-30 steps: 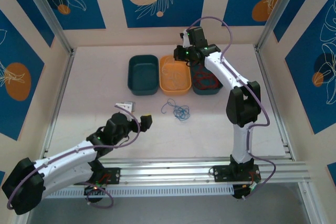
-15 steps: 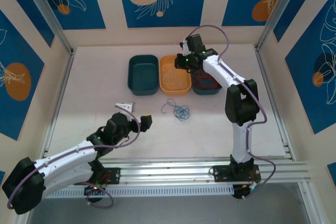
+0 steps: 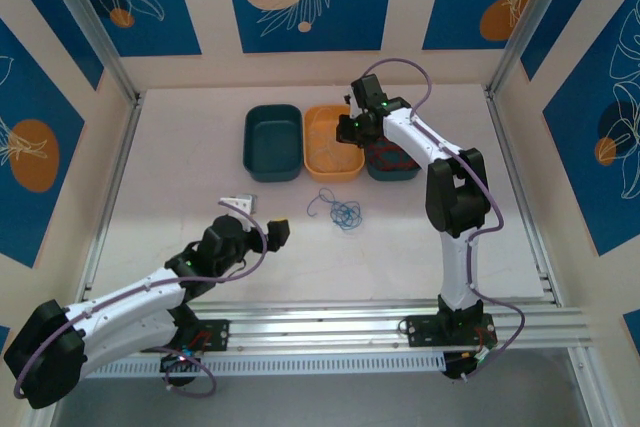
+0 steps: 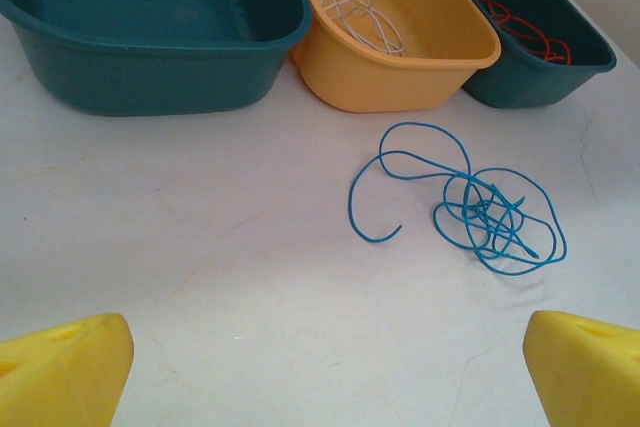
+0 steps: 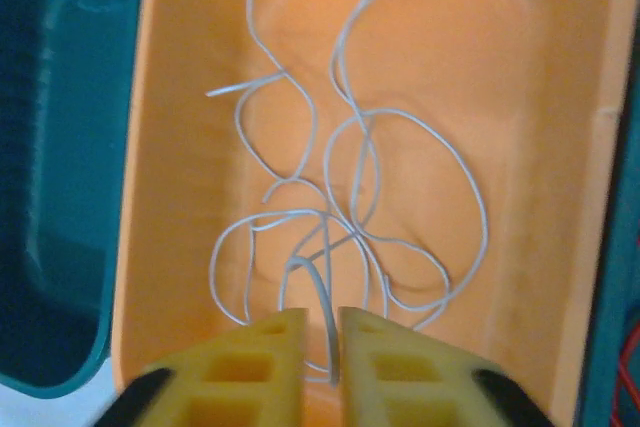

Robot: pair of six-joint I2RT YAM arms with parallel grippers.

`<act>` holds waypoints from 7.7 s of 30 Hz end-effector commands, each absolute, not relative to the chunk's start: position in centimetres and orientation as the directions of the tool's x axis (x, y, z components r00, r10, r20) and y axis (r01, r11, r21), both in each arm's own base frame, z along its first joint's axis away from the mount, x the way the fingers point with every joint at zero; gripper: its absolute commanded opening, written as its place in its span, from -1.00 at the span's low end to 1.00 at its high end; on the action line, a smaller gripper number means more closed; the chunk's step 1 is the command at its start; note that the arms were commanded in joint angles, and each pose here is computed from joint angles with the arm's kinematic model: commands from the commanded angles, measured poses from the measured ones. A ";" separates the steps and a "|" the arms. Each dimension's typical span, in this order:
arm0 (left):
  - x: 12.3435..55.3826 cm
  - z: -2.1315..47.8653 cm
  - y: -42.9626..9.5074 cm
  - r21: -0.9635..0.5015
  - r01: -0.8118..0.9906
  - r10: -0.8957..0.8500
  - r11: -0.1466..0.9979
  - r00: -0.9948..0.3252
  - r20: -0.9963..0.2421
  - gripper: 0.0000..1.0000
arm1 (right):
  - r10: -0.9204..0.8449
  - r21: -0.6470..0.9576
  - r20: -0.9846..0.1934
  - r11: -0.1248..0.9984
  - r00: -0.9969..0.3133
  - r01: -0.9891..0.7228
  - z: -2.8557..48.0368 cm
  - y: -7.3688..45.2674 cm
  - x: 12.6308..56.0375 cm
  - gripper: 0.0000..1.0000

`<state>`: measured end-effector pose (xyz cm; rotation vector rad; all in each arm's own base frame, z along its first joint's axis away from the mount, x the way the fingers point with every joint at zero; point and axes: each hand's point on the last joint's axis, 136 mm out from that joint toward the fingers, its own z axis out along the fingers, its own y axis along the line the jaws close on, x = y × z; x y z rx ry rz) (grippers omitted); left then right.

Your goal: Untangle the cables

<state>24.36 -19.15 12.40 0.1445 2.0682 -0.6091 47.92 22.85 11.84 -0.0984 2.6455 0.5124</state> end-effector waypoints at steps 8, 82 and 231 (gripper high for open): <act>24.0 11.9 -19.0 -0.371 0.324 -0.138 0.870 -0.561 -0.816 1.00 | -0.057 0.173 -0.482 0.972 -0.874 -0.159 14.5 21.8 45.9 -0.14; 24.8 7.7 -15.3 -0.303 0.038 -0.211 0.952 -0.637 -0.741 1.00 | -0.172 0.075 -0.261 0.977 -0.950 -0.197 4.6 27.4 34.2 -0.52; 22.3 7.9 7.1 -0.320 -0.669 -0.696 0.671 -0.418 -0.584 -1.00 | 0.464 0.387 -0.516 0.876 -0.720 0.287 23.9 3.8 27.8 -1.00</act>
